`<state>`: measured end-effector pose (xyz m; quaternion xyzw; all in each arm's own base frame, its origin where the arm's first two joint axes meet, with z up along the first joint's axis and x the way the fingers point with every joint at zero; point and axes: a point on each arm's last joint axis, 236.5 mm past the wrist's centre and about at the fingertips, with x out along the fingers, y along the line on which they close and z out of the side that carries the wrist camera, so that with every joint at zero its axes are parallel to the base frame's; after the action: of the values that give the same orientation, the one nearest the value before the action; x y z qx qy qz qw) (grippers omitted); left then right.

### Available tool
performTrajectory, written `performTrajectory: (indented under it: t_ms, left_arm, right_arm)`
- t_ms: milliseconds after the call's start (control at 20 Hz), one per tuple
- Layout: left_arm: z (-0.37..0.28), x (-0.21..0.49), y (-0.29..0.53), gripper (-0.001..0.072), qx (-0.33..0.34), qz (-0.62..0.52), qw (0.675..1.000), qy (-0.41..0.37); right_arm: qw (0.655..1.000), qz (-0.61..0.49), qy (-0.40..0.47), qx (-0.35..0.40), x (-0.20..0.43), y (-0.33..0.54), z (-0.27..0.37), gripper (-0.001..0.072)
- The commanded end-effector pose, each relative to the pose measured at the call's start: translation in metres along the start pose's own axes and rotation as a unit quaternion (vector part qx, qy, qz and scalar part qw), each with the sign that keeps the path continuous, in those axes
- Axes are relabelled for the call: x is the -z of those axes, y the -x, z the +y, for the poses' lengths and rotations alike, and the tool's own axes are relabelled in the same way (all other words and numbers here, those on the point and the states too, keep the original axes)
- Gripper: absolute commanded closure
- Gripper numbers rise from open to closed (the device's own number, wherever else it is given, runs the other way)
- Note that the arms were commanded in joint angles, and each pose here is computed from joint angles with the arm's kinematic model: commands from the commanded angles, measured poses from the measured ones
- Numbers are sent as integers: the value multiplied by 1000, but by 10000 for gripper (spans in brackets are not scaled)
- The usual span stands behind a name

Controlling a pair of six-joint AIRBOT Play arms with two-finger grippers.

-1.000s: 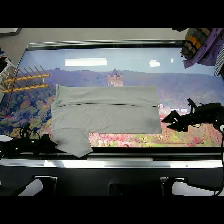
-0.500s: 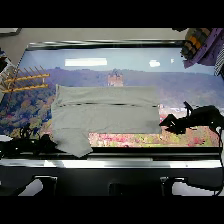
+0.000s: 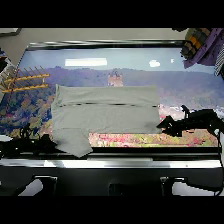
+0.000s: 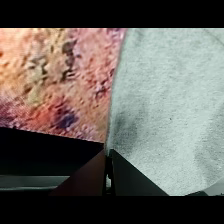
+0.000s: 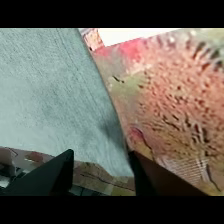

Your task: Fold the clothes and pants, and hang the long-sleeved shirts on hangers.

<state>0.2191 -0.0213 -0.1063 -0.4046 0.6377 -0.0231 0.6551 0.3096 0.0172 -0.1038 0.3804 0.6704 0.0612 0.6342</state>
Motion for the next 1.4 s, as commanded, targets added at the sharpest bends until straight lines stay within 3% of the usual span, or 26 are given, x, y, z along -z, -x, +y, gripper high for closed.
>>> performTrajectory:
  t_ms: [0, 50, 150, 200, 550, 900, 1350]
  left_arm:
    - [0, -1, 1, 693, 0, -2, 1000, 0]
    - [-1, -4, 2, 693, -1, -6, 1000, -2]
    - [-5, -13, 8, 693, 0, -16, 1000, -10]
    - [-9, -19, 14, 694, 1, -21, 1000, -15]
    - [-61, -35, 77, 694, 21, -50, 998, -35]
    - [-89, 6, 126, 695, 8, -125, 991, -43]
    - [-152, -62, 82, 697, 44, -145, 985, -88]
  right_arm:
    - [1000, -17, -8, 3, -5, -6, -5, 377]
    - [1000, -16, -8, 3, -3, -7, -6, 444]
    - [1000, -10, 3, -3, 0, -7, -3, 645]
    - [1000, -8, 5, -9, 1, -7, 0, 678]
    - [999, -9, 37, -9, 33, 37, 30, 679]
    - [995, -36, 27, 93, 88, 99, 21, 680]
    - [970, -231, 70, 28, -15, 118, 59, 680]
